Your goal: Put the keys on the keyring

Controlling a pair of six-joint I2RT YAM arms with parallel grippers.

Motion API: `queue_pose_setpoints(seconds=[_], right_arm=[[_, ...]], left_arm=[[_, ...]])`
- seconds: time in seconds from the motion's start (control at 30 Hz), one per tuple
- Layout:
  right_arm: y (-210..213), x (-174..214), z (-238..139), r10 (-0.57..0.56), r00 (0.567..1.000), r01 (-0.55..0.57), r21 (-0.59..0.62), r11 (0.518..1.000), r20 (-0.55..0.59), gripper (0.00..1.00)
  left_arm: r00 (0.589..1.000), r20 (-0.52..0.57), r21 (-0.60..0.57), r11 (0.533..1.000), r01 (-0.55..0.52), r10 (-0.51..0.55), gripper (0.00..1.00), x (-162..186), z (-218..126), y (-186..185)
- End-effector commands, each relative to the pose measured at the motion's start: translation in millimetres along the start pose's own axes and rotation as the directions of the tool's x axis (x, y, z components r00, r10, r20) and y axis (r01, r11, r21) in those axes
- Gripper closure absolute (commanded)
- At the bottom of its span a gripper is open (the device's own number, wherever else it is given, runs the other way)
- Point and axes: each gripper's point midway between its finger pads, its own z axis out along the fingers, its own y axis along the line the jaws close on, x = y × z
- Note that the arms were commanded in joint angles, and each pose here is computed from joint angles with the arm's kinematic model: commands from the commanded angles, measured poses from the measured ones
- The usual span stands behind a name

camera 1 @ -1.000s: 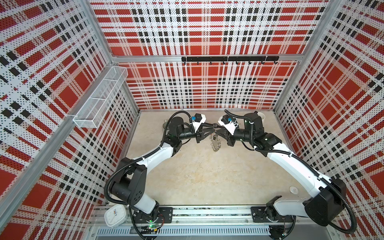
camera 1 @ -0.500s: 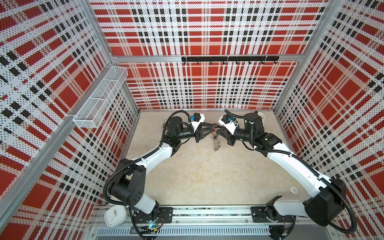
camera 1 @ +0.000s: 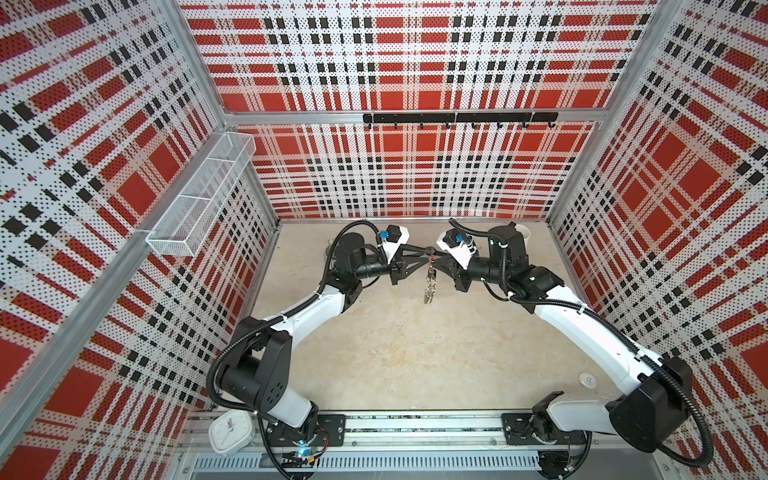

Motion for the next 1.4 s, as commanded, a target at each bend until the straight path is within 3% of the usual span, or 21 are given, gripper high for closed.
queue_pose_setpoints(seconds=[0.0, 0.53, 1.1, 1.27, 1.3, 1.37], right_arm=[[2, -24, -8, -0.058, 0.995, 0.058, 0.013, 0.998, 0.082, 1.00], [3, -28, -9, -0.060, 0.993, 0.060, 0.005, 0.998, 0.099, 1.00], [7, -25, -8, -0.048, 0.994, 0.050, -0.017, 0.999, 0.093, 1.00], [8, -28, -6, -0.016, 0.993, 0.020, -0.027, 0.999, 0.121, 1.00], [7, -29, -7, -0.007, 0.991, 0.009, -0.019, 1.000, 0.130, 0.97], [2, -34, -10, 0.019, 0.987, -0.021, 0.012, 1.000, 0.158, 0.68]], left_arm=[[1.000, -0.005, 0.097, 0.995, 0.010, -0.009, 0.63, 2, 8, -22], [1.000, -0.008, 0.126, 0.992, 0.016, -0.015, 0.70, 3, 4, -25], [1.000, -0.010, 0.145, 0.989, 0.025, -0.024, 1.00, 2, 9, -26], [1.000, -0.003, 0.140, 0.990, -0.002, 0.002, 1.00, 1, 14, -27], [1.000, -0.001, 0.126, 0.992, -0.006, 0.006, 1.00, 1, 16, -25], [1.000, 0.005, 0.106, 0.994, -0.008, 0.007, 1.00, 0, 18, -23]])
